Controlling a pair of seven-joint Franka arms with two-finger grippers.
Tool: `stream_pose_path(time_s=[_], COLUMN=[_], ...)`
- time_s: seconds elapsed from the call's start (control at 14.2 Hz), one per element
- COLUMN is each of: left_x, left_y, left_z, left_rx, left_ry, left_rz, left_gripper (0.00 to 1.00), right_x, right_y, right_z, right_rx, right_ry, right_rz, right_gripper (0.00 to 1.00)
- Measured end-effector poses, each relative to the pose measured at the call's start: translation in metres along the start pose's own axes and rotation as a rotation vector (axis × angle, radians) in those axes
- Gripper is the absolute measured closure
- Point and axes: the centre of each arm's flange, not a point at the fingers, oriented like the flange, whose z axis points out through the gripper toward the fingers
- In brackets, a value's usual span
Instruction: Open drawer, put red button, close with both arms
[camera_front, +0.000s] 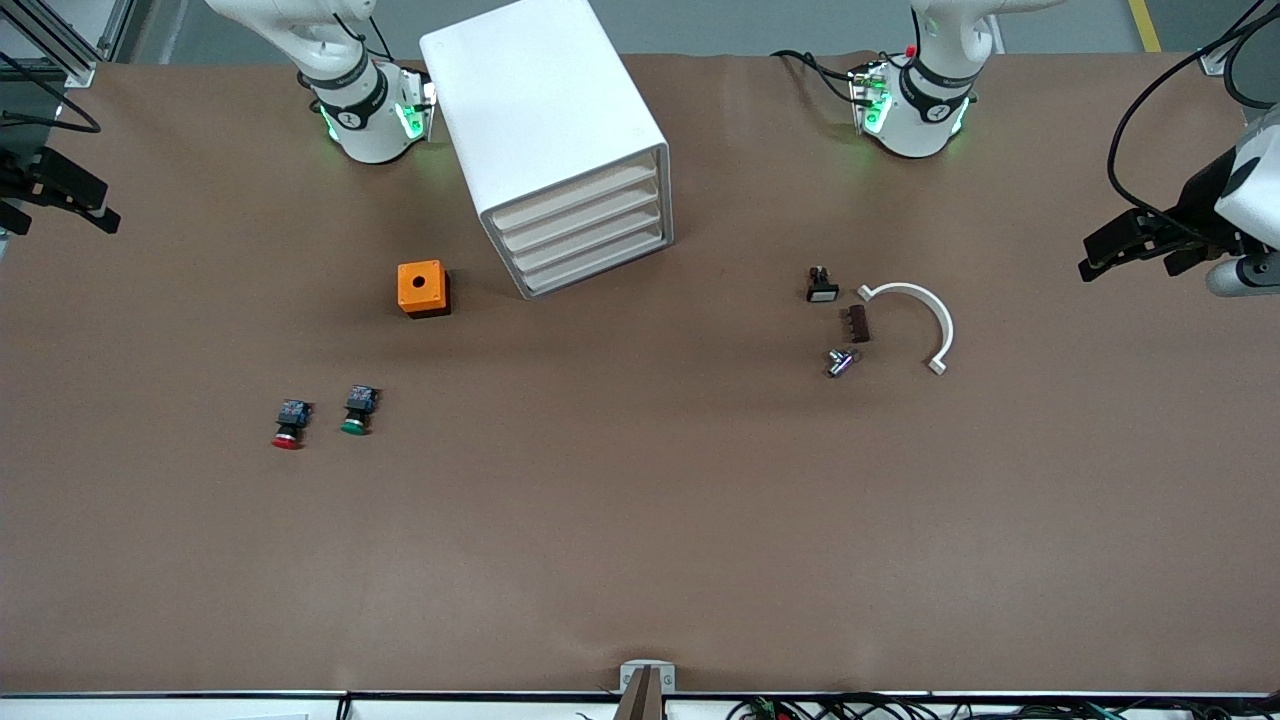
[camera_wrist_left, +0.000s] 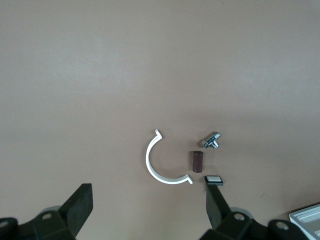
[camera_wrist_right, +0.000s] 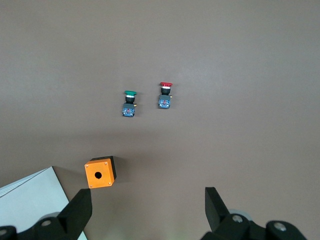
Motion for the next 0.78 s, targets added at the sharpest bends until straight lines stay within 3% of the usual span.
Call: stream_pose_path(time_s=[0.56,0.78], left_x=[0.0002,-0.0021], left_y=[-0.0006,-0.0029], left_z=[-0.0015,0.0017], left_rx=[0.000,0.002], left_ry=[0.003,-0.026], left_rz=[-0.001,-0.005], left_gripper=[0.00,0.00], right_x=[0.0000,0.0001], right_y=[0.0000,0.0001], right_z=[0.0000,-0.0001], right_rx=[0.000,-0.001], right_ry=[0.000,0.001], right_rz=[0.000,0.000], right_gripper=[0.00,0.00])
